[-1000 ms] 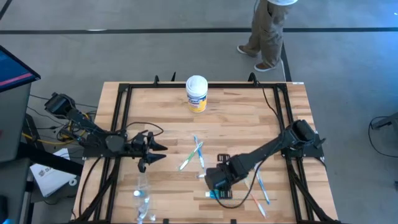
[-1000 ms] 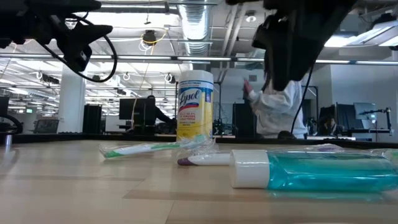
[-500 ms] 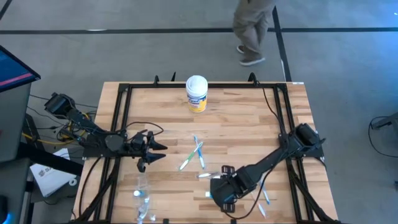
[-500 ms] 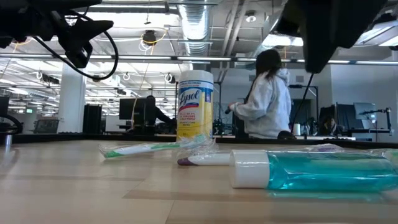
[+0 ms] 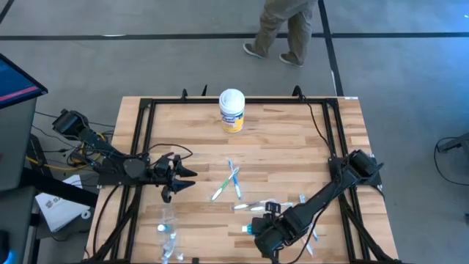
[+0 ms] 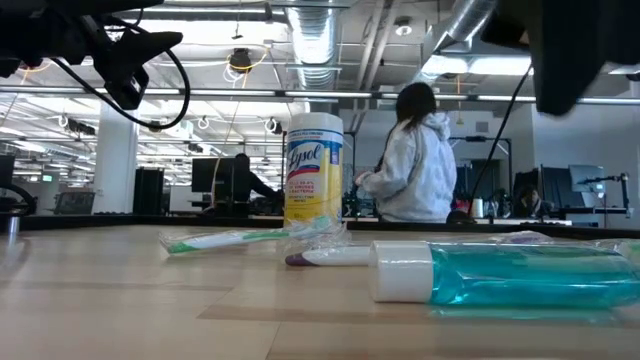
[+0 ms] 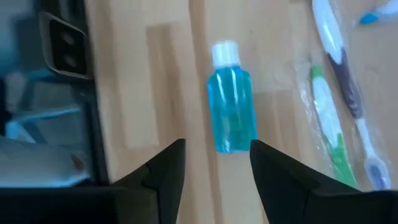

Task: Pick & Place toothbrushing station
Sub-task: Put the blue mouthwash into the transparent organizer

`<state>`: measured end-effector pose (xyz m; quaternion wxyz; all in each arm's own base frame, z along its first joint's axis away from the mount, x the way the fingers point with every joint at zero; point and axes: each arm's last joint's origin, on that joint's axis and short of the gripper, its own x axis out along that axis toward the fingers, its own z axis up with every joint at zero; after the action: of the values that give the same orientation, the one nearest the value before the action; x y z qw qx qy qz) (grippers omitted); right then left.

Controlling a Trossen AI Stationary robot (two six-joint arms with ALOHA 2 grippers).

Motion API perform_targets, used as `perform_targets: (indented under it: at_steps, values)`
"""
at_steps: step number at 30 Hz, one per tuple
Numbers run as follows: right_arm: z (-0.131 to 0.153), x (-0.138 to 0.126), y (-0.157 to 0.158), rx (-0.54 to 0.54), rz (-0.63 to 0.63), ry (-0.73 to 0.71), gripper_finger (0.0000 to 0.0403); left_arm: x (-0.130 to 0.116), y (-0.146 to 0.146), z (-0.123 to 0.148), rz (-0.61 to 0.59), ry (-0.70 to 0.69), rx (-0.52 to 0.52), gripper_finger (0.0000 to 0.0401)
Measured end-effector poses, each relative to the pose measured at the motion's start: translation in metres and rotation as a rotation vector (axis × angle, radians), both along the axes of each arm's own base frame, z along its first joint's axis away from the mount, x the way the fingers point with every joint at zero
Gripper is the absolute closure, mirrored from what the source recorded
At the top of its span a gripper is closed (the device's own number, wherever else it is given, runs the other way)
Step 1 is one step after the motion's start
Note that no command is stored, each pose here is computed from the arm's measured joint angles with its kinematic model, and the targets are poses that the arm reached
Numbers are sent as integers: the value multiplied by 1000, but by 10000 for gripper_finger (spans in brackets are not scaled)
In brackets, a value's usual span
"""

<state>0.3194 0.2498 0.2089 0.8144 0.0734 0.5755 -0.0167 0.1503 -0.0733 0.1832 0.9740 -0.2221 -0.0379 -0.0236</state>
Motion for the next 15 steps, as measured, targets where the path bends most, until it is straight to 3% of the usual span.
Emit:
perform_targets:
  at_steps: [4, 15]
  values:
    - [-12, 3, 1, -32, -7, 12, 233, 0, 0, 0, 0, -2, -1, 229]
    - [-10, 4, -1, -66, -23, -19, 233, 1, 0, -1, 0, 4, 2, 229]
